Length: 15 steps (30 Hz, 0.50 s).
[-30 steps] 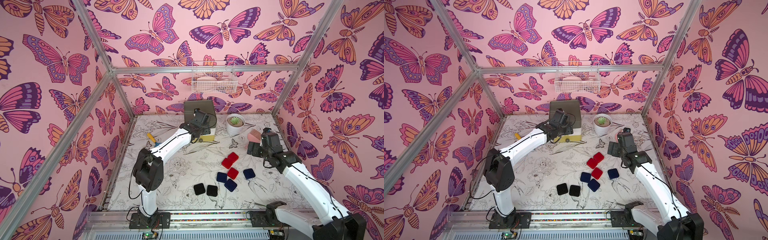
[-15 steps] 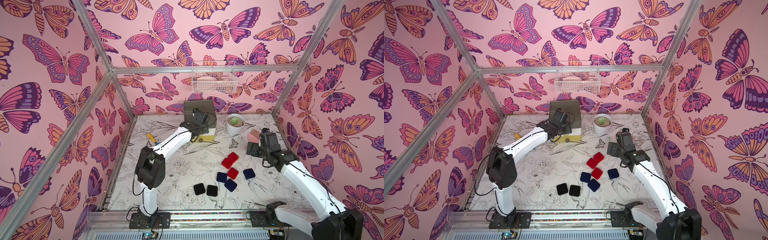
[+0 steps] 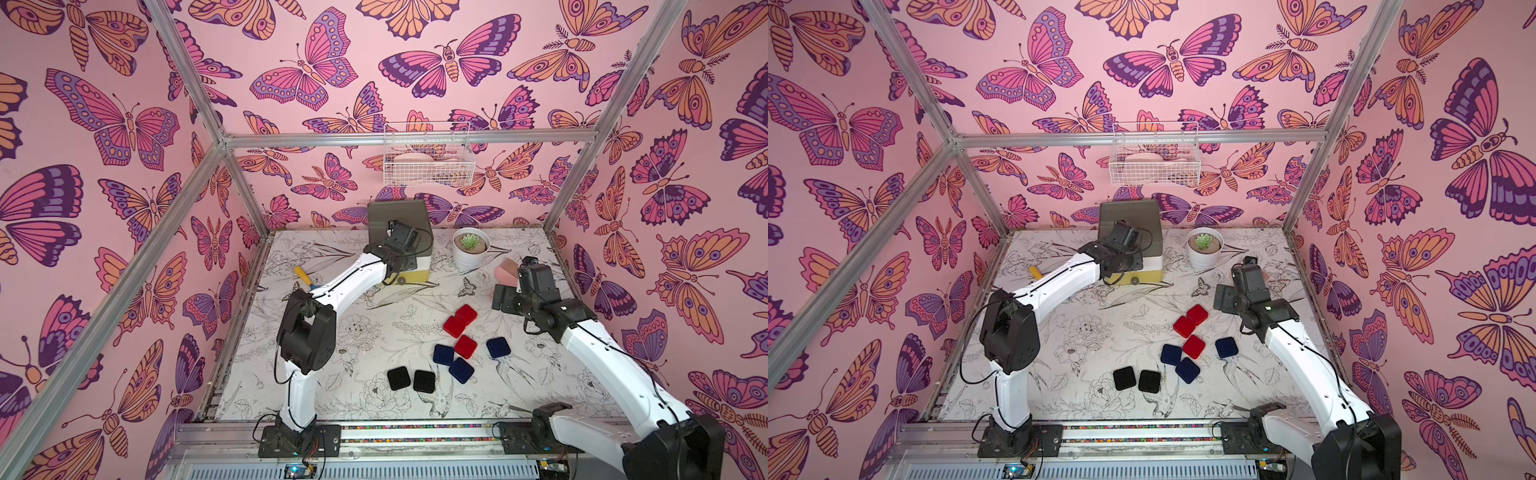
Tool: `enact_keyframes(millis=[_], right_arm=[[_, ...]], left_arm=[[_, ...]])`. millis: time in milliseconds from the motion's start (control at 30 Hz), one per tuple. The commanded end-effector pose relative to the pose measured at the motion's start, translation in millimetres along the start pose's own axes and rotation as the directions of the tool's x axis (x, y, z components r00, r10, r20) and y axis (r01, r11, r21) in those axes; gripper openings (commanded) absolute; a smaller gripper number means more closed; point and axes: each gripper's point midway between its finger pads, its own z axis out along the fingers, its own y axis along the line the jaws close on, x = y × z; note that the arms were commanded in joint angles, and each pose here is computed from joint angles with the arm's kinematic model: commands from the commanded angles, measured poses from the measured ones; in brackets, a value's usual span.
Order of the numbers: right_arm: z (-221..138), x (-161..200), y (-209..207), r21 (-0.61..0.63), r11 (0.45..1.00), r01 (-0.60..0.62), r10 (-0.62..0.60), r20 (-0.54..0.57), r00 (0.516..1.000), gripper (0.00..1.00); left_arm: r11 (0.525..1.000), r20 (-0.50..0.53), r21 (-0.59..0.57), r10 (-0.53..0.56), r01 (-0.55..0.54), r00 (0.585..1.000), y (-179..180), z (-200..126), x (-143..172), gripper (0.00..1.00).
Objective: Place the brooch boxes into the drawer by color
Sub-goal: Open the drawer in the storage box.
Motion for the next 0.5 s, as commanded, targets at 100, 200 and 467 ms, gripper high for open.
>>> enact_keyframes(millis=[100,200,467], right_arm=[[-1.8,-2.8,4.2,-0.015,1.000,0.008,-0.007,0.009,1.000,0.95],[-1.5,-1.0,4.1,-0.017,1.000,0.004,-0.004,0.006,1.000,0.95],[-2.8,0.2,3.8,-0.019,1.000,0.004,-0.004,0.005,1.000,0.95]], left_arm=[[1.000,0.031,-0.006,-0.005,0.005,0.999,2.7,-1.6,-12.7,0.41],[1.000,0.032,-0.004,-0.004,0.004,0.999,2.4,-1.6,-12.9,0.25],[1.000,0.019,0.009,-0.004,0.004,1.000,0.6,-2.6,-9.0,0.00]])
